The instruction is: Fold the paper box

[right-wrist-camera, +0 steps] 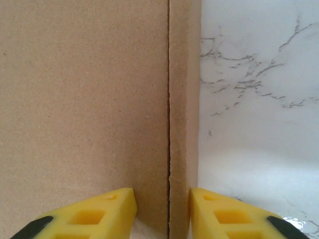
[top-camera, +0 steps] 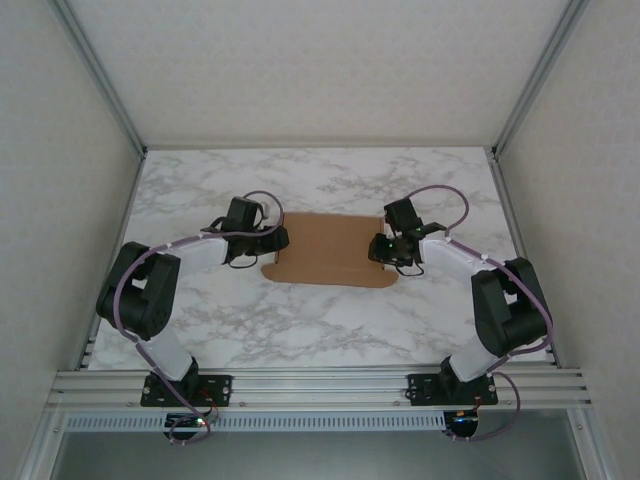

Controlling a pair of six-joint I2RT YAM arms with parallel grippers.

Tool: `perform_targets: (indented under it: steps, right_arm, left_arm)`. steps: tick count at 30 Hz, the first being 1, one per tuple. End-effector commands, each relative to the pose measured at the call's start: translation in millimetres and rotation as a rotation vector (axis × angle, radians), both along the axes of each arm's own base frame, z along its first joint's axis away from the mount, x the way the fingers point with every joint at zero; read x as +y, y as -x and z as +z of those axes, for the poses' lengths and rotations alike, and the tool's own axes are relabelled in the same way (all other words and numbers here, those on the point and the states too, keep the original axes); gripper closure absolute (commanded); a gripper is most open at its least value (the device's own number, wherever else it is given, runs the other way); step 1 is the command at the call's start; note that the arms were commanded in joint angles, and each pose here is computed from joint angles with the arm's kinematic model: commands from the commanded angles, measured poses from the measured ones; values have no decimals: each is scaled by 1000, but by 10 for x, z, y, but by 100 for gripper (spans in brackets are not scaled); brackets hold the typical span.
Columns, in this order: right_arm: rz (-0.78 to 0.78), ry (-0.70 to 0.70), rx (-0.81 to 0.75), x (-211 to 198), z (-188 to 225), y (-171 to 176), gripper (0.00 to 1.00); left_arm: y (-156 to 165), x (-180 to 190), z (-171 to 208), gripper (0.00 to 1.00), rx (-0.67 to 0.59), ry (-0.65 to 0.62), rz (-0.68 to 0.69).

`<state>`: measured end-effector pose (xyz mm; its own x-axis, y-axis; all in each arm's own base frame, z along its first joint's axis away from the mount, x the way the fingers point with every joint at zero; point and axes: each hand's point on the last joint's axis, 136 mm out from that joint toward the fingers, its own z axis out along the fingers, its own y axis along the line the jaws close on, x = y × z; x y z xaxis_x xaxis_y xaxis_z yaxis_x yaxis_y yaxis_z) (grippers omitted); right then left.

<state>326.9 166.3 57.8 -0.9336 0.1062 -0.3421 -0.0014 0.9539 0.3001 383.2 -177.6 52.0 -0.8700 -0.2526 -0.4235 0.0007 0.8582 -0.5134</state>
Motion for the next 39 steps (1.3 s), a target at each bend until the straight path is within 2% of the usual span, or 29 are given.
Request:
perform_targets:
  steps: [1, 5, 8, 10, 14, 15, 18, 21, 25, 31, 39]
  right_arm:
    - [43, -32, 154, 88, -380, 343, 67]
    - [96, -208, 147, 364, -162, 424, 66]
    - [91, -265, 98, 395, 53, 444, 61]
    - [74, -258, 45, 338, 202, 429, 51]
    - [10, -200, -29, 118, 380, 348, 40]
    - [-12, -199, -46, 58, 412, 310, 34]
    - [-62, -256, -69, -20, 464, 218, 22]
    - [-68, -308, -59, 31, 461, 118, 16]
    - [-88, -348, -44, 83, 374, -2, 13]
    - [-75, -462, 37, 246, 143, -139, 9]
    - [55, -661, 95, 613, 139, -268, 10]
  left_arm:
    - [582, 116, -545, 51, 230, -67, -16]
    - [540, 231, -452, 55, 169, -73, 15]
    - [487, 300, -407, 60, 150, -54, 17]
    - [473, 355, -420, 62, 158, -51, 15]
    - [474, 464, -463, 70, 185, -15, 42]
    - [472, 487, -458, 72, 187, -1, 49]
    - [488, 521, -439, 80, 189, 32, 48]
    - [518, 558, -451, 85, 193, 39, 46]
    - [538, 611, -464, 92, 199, 56, 59]
    - [581, 661, -487, 96, 201, 43, 60]
    - [605, 729, -506, 99, 192, 21, 70]
